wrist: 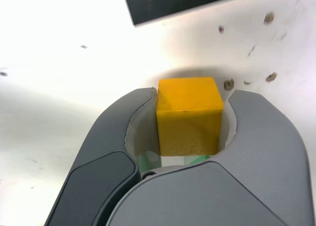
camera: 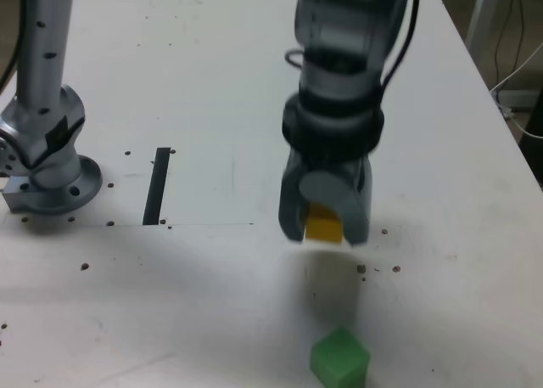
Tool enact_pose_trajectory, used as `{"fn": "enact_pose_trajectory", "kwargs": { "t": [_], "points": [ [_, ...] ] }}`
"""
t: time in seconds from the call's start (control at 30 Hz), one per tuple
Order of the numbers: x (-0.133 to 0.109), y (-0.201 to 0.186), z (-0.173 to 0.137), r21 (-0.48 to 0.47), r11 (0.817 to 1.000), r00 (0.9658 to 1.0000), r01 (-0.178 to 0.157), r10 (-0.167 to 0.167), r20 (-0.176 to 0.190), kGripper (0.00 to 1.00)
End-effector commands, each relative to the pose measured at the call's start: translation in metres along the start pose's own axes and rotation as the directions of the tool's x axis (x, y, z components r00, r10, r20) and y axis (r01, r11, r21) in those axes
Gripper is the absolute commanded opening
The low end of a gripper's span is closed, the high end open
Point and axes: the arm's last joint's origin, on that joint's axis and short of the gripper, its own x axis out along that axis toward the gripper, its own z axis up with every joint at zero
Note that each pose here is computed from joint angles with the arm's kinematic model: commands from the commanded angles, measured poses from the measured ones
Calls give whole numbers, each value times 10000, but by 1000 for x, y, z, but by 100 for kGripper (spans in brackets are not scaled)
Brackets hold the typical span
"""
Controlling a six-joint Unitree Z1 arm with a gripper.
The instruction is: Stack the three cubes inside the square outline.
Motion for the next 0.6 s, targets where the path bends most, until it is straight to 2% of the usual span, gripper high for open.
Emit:
{"fn": "enact_pose_trajectory", "kwargs": {
  "t": [0.0, 0.1, 0.33, 0.57],
  "points": [
    [-11, 9, -4, -147, 9998, 9999, -131, 132, 66, 26],
    [-16, 25, -6, -332, 9990, 9995, -315, 313, -72, 26],
    [-11, 57, -1, -624, 9972, 9988, -403, 385, -293, 26],
    [0, 74, 5, -786, 9957, 9976, -489, 448, -531, 26]
  ]
}}
